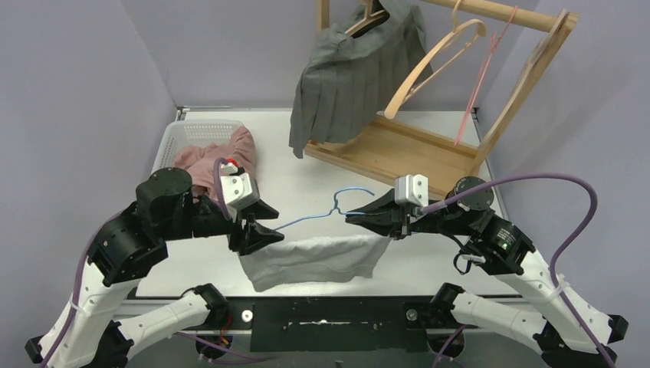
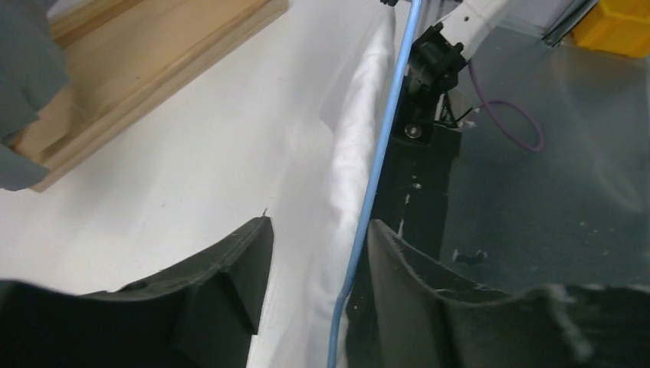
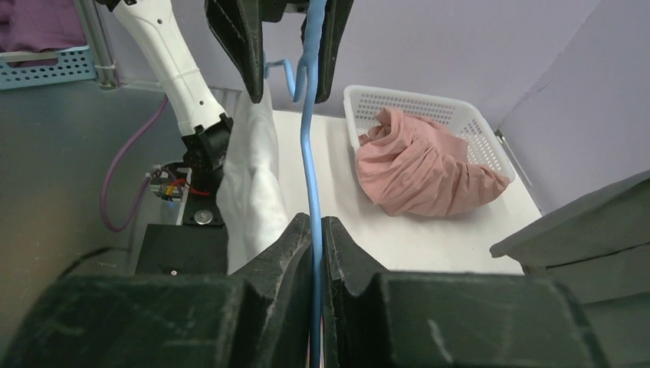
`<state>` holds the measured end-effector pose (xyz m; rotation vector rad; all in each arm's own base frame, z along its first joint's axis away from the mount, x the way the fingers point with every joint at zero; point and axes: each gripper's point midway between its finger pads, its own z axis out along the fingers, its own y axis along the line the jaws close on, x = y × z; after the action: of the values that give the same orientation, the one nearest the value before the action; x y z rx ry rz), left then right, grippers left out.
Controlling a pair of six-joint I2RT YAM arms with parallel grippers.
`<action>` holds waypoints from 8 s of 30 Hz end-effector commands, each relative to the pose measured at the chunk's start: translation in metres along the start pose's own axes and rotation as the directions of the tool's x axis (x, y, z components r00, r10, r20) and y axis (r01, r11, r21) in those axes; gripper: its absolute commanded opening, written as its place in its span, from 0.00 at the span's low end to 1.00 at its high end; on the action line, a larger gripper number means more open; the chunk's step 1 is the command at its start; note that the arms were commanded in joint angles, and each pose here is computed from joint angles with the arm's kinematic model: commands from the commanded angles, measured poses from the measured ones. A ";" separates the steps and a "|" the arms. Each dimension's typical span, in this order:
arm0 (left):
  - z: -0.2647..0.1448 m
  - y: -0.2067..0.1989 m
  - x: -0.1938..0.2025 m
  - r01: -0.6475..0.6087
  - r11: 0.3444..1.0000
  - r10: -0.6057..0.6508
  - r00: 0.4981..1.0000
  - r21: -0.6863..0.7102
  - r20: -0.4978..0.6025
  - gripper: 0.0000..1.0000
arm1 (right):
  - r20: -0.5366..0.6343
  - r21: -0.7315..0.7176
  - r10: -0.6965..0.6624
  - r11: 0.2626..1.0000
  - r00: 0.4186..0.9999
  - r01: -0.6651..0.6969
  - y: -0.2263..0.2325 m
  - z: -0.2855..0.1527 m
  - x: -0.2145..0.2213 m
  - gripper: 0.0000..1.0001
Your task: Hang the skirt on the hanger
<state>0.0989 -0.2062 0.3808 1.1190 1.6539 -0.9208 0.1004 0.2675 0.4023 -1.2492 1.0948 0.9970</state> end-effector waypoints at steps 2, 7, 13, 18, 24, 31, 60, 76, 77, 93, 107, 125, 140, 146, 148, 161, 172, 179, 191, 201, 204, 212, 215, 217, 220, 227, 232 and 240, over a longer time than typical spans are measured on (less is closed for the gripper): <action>0.006 -0.018 -0.011 0.006 0.993 -0.013 0.998 0.115 0.061 0.36 | 0.144 -0.001 -0.096 0.995 0.985 0.097 0.002 -0.007 -0.048 0.00; 0.005 -0.014 -0.010 -0.011 0.996 0.006 0.998 0.087 0.061 0.04 | 0.159 0.004 -0.089 0.996 0.983 0.089 0.002 -0.008 -0.051 0.00; -0.002 0.028 -0.019 -0.057 0.986 0.070 0.994 -0.154 0.079 0.00 | 0.145 0.194 -0.040 0.981 0.989 0.011 -0.028 -0.012 -0.041 0.64; -0.006 0.064 -0.020 -0.067 0.937 0.090 0.995 -0.343 0.051 0.00 | 0.147 0.369 -0.050 0.929 0.988 -0.008 -0.056 -0.025 -0.038 0.71; -0.012 0.097 -0.032 -0.082 0.862 0.128 0.990 -0.501 0.058 0.00 | 0.169 0.605 -0.049 0.794 0.984 -0.064 -0.095 -0.052 -0.037 0.72; 0.019 0.125 -0.068 -0.020 0.832 0.133 0.978 -0.555 0.163 0.00 | 0.214 0.654 -0.071 0.751 0.974 -0.089 -0.104 -0.060 -0.042 0.72; 0.164 0.238 -0.243 0.133 0.793 0.236 0.833 -0.595 0.501 0.00 | 0.169 0.586 -0.007 0.805 0.986 -0.095 -0.089 -0.043 -0.003 0.74; 0.240 0.300 -0.216 0.224 0.789 0.124 0.854 -0.572 0.505 0.00 | 0.172 0.587 -0.009 0.804 0.985 -0.095 -0.086 -0.047 -0.002 0.74; 0.241 0.303 -0.214 0.235 0.788 0.110 0.856 -0.569 0.506 0.00 | 0.170 0.588 -0.009 0.803 0.985 -0.094 -0.086 -0.047 -0.002 0.74; 0.150 0.248 -0.224 0.239 0.857 0.046 0.846 -0.456 0.530 0.55 | 0.105 0.629 0.057 0.769 0.993 -0.111 -0.099 -0.038 0.025 0.76; -0.038 0.278 0.000 0.399 0.318 -0.096 0.916 -0.860 0.389 0.67 | 0.102 0.700 0.217 0.678 0.971 -0.225 -0.124 -0.018 0.096 0.77; -0.090 0.386 0.147 0.539 0.025 -0.447 0.759 -0.842 0.473 0.84 | 0.119 0.742 0.412 0.568 0.903 -0.357 -0.156 -0.011 0.185 0.78; -0.080 0.395 0.200 0.514 0.016 -0.540 0.726 -0.857 0.426 0.83 | 0.177 0.779 0.479 0.466 0.860 -0.420 -0.184 -0.005 0.213 0.78; -0.072 0.428 0.183 0.532 0.138 -0.468 0.778 -0.836 0.418 0.84 | 0.160 0.771 0.458 0.495 0.874 -0.401 -0.191 0.002 0.204 0.77; -0.068 0.442 0.183 0.531 0.157 -0.458 0.786 -0.833 0.415 0.84 | 0.159 0.776 0.448 0.494 0.880 -0.392 -0.193 0.000 0.201 0.77; 0.006 0.440 0.163 0.639 0.479 -0.530 0.757 -0.602 0.381 0.00 | 0.132 0.905 0.387 0.329 0.912 -0.271 -0.196 -0.092 0.136 0.77; -0.033 0.338 0.019 0.382 0.550 -0.232 0.924 -0.743 0.304 0.00 | 0.201 0.905 0.354 0.290 0.913 -0.312 -0.176 -0.121 0.071 0.77; -0.031 0.203 -0.063 0.270 0.815 -0.052 0.915 -0.513 0.399 0.00 | 0.248 0.899 0.347 0.265 0.904 -0.348 -0.169 -0.133 0.033 0.77; 0.011 0.128 -0.039 0.381 0.919 -0.293 0.829 -0.099 0.476 0.00 | 0.292 0.870 0.481 0.226 0.827 -0.439 -0.155 -0.125 0.042 0.77; 0.081 0.132 -0.026 0.391 0.895 -0.306 0.887 -0.212 0.346 0.00 | 0.283 0.875 0.548 0.189 0.787 -0.446 -0.148 -0.121 0.081 0.77; 0.092 0.129 -0.041 0.348 0.907 -0.263 0.908 -0.238 0.325 0.00 | 0.283 0.878 0.549 0.181 0.786 -0.442 -0.152 -0.121 0.082 0.77; 0.148 0.123 0.053 0.432 0.877 -0.381 0.892 -0.212 0.241 0.24 | 0.301 0.877 0.638 0.106 0.709 -0.469 -0.148 -0.110 0.131 0.78; 0.165 0.119 0.112 0.511 0.832 -0.479 0.858 -0.215 0.186 0.47 | 0.310 0.871 0.693 0.066 0.651 -0.486 -0.140 -0.104 0.159 0.79; 0.168 0.117 0.134 0.557 0.800 -0.532 0.830 -0.224 0.166 0.56 | 0.301 0.871 0.731 0.051 0.613 -0.488 -0.136 -0.098 0.177 0.79; 0.160 0.127 0.138 0.575 0.765 -0.544 0.818 -0.290 0.187 0.61 | 0.250 0.872 0.793 0.065 0.556 -0.485 -0.132 -0.083 0.202 0.80; 0.122 0.180 0.127 0.650 0.627 -0.549 0.759 -0.429 0.350 0.64 | 0.112 0.910 0.855 0.116 0.506 -0.398 -0.123 -0.035 0.240 0.81; 0.135 0.194 0.118 0.633 0.648 -0.540 0.774 -0.423 0.330 0.64 | 0.188 0.952 0.871 -0.047 0.454 -0.304 -0.111 -0.052 0.278 0.80; 0.189 0.217 0.115 0.569 0.714 -0.521 0.821 -0.408 0.233 0.56 | 0.223 0.953 0.877 -0.103 0.427 -0.286 -0.085 -0.080 0.301 0.58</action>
<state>0.3113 -0.2506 0.1629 0.1284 2.1440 -0.7832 0.2390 0.1849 0.1222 0.2116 2.4609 0.3067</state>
